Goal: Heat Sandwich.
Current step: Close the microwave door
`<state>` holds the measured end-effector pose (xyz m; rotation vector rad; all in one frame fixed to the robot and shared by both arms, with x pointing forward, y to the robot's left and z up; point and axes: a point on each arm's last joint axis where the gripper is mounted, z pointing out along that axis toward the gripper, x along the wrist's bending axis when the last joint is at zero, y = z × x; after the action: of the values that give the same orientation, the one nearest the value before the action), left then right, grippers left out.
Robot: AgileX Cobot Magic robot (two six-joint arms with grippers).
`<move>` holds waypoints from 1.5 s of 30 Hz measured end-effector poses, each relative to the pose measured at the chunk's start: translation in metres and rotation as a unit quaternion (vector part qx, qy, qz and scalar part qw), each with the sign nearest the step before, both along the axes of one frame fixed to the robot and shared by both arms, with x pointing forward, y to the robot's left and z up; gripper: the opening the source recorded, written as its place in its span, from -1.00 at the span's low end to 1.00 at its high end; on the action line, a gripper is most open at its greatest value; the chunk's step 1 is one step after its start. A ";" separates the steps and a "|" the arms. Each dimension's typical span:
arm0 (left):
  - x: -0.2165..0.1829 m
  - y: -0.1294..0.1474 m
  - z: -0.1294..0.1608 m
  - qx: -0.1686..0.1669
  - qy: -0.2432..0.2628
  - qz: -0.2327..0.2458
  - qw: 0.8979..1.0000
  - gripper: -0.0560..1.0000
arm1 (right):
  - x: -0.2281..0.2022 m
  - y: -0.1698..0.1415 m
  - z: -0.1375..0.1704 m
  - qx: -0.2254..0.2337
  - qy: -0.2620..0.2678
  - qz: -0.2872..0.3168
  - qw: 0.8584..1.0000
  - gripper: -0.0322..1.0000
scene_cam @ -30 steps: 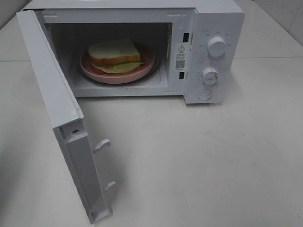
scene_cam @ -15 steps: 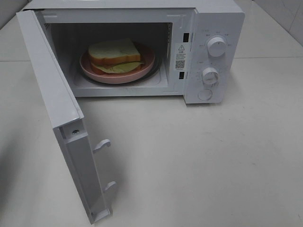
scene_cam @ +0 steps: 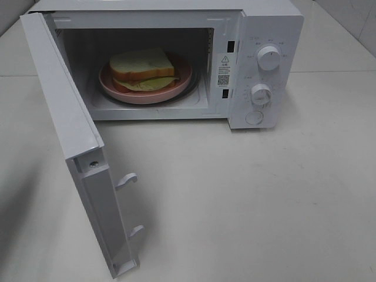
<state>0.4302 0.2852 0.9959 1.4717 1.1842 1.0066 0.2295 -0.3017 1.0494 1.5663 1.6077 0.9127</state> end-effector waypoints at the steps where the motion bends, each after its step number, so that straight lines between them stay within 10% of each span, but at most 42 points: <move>1: 0.002 -0.002 -0.001 -0.002 -0.002 -0.011 1.000 -0.89 | 0.000 0.000 0.000 0.000 0.000 0.000 1.000 0.54; 16: 0.019 -0.042 -0.020 -0.019 0.008 -0.143 0.990 -0.89 | 0.000 0.000 0.000 0.000 0.000 0.000 1.000 0.54; 45: 0.048 -0.126 -0.018 -0.041 0.009 -0.195 0.980 -0.89 | 0.000 0.000 0.000 0.000 0.000 0.000 1.000 0.54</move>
<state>0.4780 0.1593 0.9784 1.5723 0.8896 0.6684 0.2295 -0.3017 1.0494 1.5663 1.6077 0.9127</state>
